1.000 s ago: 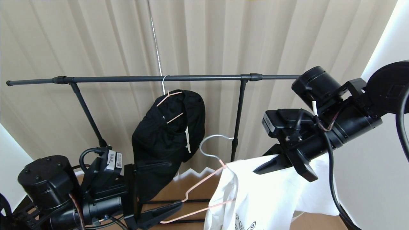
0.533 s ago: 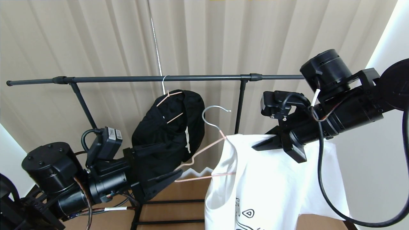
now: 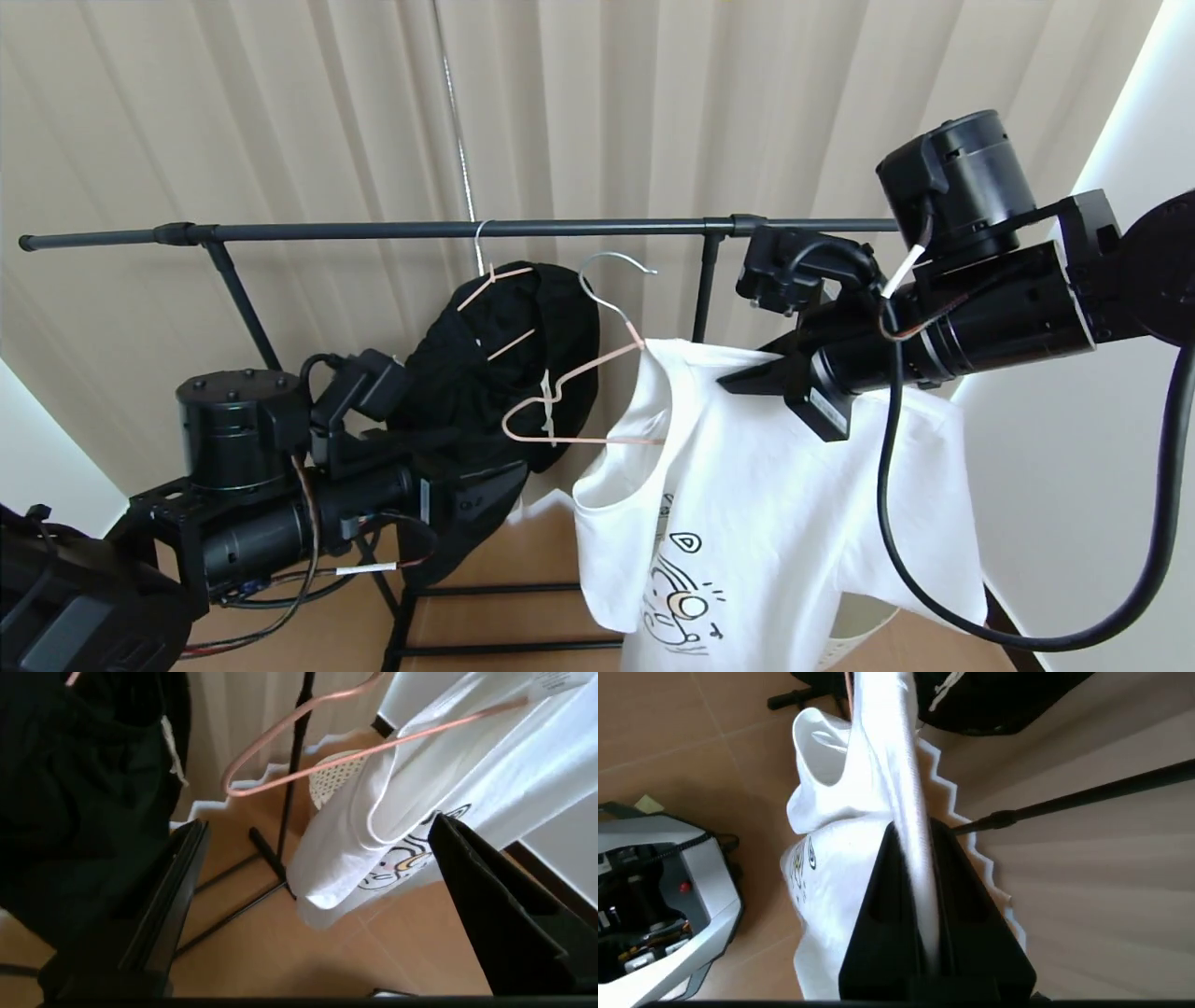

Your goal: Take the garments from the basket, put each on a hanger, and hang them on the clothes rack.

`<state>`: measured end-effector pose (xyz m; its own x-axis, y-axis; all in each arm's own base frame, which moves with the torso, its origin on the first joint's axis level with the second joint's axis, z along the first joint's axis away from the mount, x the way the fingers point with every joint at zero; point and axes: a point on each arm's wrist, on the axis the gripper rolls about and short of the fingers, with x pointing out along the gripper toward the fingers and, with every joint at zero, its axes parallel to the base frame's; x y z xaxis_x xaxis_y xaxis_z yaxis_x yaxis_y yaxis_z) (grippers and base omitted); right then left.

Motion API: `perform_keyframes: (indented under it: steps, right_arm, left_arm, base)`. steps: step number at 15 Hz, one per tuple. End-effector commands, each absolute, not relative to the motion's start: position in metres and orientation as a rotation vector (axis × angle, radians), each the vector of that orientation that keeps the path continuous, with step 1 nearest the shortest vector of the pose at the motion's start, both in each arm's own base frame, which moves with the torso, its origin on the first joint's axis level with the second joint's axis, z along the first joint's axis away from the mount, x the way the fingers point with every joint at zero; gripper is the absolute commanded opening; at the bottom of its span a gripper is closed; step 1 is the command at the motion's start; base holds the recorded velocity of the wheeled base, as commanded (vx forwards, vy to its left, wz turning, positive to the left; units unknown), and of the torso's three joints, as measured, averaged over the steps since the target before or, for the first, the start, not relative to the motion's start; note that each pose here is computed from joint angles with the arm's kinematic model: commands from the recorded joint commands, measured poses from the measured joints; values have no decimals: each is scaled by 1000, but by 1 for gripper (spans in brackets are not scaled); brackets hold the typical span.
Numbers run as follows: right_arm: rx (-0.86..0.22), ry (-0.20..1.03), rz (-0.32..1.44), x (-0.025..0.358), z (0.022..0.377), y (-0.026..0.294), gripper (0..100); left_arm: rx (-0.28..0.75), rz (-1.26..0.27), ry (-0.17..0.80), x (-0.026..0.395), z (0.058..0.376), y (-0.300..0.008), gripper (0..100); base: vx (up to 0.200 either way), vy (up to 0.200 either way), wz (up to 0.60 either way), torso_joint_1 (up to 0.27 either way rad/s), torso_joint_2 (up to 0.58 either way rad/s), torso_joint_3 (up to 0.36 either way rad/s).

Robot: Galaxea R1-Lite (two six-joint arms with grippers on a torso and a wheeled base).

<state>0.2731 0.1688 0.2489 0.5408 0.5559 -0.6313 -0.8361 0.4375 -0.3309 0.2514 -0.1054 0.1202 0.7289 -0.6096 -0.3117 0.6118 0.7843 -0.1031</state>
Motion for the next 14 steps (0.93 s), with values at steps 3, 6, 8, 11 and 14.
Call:
perform_keyframes:
  steps: [3, 6, 8, 11, 14]
  right_arm:
    - [-696, 403, 826, 265, 242, 175, 0]
    - [-622, 383, 784, 260, 234, 183, 0]
    - [-594, 370, 738, 253, 233, 188, 0]
    - [-593, 344, 748, 242, 238, 188, 0]
    - [-594, 336, 739, 234, 242, 183, 0]
  left_arm:
    - [70, -562, 342, 246, 137, -137, 100]
    - [102, -458, 390, 243, 138, -147, 100]
    - [103, -476, 399, 236, 136, -158, 100]
    - [137, -439, 443, 235, 118, -179, 100]
    - [132, -411, 449, 240, 112, -194, 100]
  base:
    - [0, 0, 0, 0, 0, 0]
    - [0, 0, 0, 0, 0, 0]
    - [0, 0, 0, 0, 0, 0]
    - [0, 0, 0, 0, 0, 0]
    - [0, 0, 0, 0, 0, 0]
